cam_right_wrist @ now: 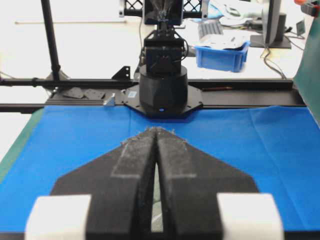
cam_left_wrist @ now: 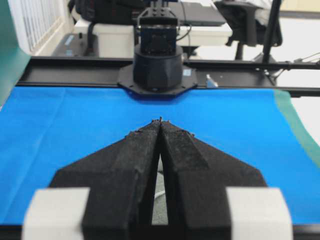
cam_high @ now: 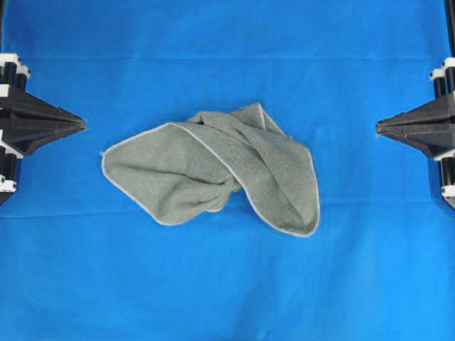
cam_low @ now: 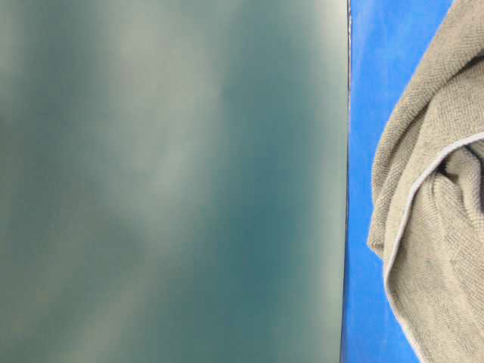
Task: Fold a large towel.
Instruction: 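Reach both grippers to opposite ends of the grey towel and grasp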
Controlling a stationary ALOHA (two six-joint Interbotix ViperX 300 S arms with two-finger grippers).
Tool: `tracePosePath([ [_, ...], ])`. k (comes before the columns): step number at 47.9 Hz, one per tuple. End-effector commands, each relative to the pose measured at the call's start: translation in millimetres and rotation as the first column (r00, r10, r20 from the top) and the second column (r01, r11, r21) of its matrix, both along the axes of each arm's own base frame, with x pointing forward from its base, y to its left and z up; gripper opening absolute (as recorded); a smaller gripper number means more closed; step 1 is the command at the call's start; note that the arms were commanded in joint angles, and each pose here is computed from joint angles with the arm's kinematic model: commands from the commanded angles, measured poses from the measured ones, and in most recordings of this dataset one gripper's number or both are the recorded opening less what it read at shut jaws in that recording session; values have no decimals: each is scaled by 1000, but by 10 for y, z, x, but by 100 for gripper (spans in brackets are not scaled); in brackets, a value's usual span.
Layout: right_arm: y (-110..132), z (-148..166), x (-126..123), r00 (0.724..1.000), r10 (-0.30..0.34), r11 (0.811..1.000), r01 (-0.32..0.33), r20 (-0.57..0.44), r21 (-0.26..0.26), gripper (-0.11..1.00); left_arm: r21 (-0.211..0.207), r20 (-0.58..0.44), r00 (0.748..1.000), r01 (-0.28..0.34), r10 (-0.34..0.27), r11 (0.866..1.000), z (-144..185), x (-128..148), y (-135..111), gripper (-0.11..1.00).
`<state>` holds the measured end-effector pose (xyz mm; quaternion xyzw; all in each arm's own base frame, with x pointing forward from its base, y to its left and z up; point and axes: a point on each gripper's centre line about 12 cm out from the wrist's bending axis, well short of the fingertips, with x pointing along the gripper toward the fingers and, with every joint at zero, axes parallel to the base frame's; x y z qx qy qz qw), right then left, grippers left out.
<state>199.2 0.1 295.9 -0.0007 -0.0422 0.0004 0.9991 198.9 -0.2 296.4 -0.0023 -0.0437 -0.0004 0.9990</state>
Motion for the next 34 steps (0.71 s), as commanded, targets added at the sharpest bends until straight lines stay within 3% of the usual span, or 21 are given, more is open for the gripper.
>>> tracePosePath([
  [1,15,89,22,1000,8,1000,-8,18,6,0,-76,-75,997,19,-24,997,-13,41,-45,0],
  [7,108,94,92,995,53,999,-51,-90,15,0,-91,-196,980,22,-40,996,-137,40,-68,0],
  [11,171,-1,159,974,79,997,-75,-213,29,0,-108,-271,962,15,-44,994,-246,25,-72,0],
  [13,211,-79,189,957,96,995,-87,-274,45,0,-121,-313,949,7,-45,993,-331,22,-71,0],
  [19,373,-350,307,898,161,982,-104,-410,158,0,-162,-408,912,-22,-47,987,-575,25,-66,0],
  [27,536,-725,513,808,203,959,-51,-553,277,1,-208,-525,850,-73,-49,975,-919,67,-64,2],
  [30,569,-837,610,775,204,953,-16,-598,303,5,-212,-560,827,-86,-48,974,-1015,95,-65,14],
  [34,610,-976,746,725,199,951,20,-659,310,30,-201,-611,791,-100,-45,974,-1172,133,-62,38],
])
